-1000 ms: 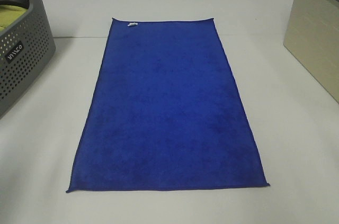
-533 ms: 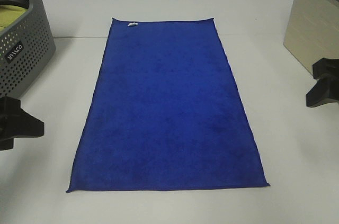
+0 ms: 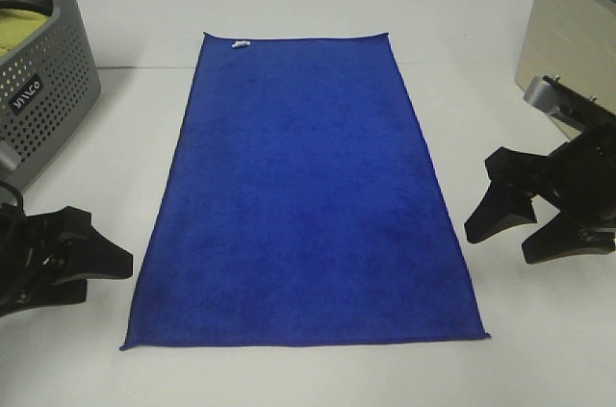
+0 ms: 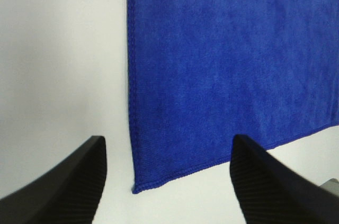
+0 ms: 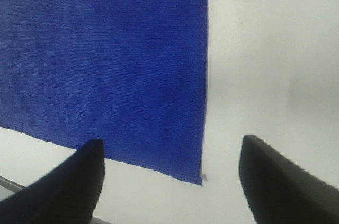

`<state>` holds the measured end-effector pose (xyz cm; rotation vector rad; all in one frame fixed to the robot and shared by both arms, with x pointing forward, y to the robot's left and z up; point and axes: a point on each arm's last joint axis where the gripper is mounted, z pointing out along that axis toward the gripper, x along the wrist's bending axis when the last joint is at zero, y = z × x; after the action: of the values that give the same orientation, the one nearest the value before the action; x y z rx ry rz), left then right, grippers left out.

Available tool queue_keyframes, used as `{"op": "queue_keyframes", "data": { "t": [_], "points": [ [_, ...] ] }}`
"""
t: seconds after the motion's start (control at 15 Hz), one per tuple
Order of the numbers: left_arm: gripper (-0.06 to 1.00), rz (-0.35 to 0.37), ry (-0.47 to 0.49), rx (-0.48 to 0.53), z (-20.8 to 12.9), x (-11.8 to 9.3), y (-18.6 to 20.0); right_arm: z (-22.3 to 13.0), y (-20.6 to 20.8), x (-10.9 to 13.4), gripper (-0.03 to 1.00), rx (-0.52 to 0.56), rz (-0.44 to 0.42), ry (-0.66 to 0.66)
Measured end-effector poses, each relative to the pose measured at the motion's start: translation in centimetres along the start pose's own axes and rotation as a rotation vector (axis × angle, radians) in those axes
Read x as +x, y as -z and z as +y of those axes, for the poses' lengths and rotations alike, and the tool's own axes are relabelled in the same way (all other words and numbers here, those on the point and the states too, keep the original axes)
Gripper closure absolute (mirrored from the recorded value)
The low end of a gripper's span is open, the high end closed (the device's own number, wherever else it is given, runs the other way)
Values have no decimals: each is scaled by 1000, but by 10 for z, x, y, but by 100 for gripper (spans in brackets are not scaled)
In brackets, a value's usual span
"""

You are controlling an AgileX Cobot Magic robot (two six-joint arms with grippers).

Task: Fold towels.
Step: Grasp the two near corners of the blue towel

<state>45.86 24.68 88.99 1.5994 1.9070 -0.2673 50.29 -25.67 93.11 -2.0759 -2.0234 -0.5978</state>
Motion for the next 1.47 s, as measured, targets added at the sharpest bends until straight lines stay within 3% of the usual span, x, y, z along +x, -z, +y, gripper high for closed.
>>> {"op": "queue_keyframes", "data": {
  "t": [0.33, 0.6, 0.8, 1.13, 1.27, 1.33, 1.47],
  "points": [
    [31, -29, 33, 66, -7, 12, -23, 0, -20, -7, 26, 65, 14, -17],
    [31, -44, 25, 53, -6, 15, -30, -4, -39, -9, 26, 138, 31, 21],
    [31, -53, -14, 74, -11, 6, -36, -11, -61, -2, 26, 225, 51, 29],
    [32, -99, -78, 127, -11, -14, -57, -8, -74, 3, 30, 226, 135, -64],
    [45, -81, -67, 126, -9, -13, -60, -8, -76, 2, 42, 214, 129, -64],
    [62, -50, -65, 124, -9, -10, -61, -6, -79, -1, 60, 198, 103, -61],
    [87, -29, -67, 124, -9, -8, -61, -6, -80, -4, 84, 190, 74, -59]
  ]
}}
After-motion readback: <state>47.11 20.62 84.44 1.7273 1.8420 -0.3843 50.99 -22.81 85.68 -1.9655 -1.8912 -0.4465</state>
